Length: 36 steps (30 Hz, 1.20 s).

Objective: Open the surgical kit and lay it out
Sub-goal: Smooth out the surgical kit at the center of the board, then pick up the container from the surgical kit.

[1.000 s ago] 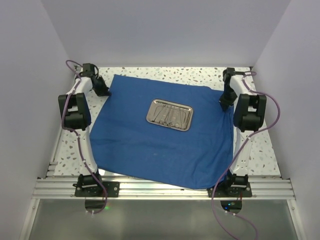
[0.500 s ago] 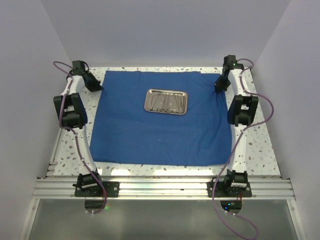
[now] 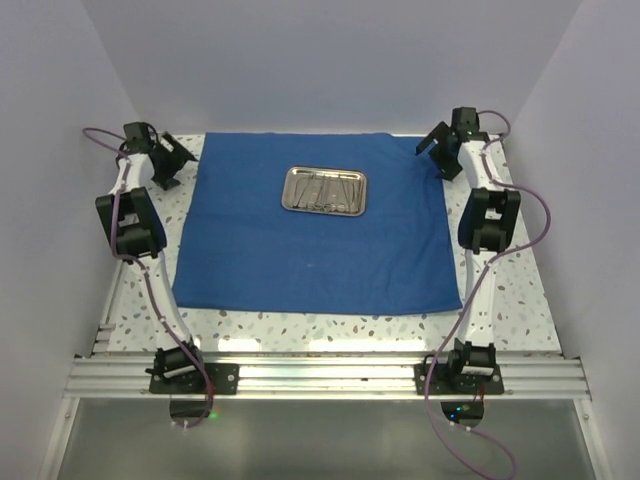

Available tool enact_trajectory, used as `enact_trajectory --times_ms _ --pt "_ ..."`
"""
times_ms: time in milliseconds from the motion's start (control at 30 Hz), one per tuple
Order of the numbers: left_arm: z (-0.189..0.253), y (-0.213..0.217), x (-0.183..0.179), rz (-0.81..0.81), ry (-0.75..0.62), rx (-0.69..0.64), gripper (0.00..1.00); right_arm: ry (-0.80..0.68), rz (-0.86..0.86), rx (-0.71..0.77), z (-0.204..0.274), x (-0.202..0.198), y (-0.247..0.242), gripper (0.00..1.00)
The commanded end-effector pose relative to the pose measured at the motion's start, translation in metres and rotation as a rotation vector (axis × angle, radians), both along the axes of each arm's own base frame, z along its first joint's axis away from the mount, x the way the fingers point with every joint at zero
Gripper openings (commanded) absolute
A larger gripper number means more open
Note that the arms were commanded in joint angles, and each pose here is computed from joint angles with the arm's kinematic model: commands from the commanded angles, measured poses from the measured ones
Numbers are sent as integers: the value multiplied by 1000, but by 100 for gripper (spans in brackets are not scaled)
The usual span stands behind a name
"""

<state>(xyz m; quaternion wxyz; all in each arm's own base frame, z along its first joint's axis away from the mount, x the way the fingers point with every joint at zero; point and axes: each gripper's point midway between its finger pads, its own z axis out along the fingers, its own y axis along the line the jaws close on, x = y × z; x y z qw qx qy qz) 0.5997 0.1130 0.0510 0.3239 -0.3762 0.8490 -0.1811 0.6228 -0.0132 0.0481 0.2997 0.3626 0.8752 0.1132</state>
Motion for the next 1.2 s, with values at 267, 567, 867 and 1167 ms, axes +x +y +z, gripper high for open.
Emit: enact_trajectory --times_ms 267,567,867,1167 --pt "100 -92 3 -186 -208 62 71 -123 160 126 65 -54 69 98" --pt "48 -224 -2 -441 -156 -17 53 -103 390 106 69 -64 176 76" --pt "15 -278 -15 -558 -102 -42 42 5 381 45 35 -56 180 38" --pt "0 -297 -24 -611 -66 -18 41 101 425 -40 10 -73 177 35"
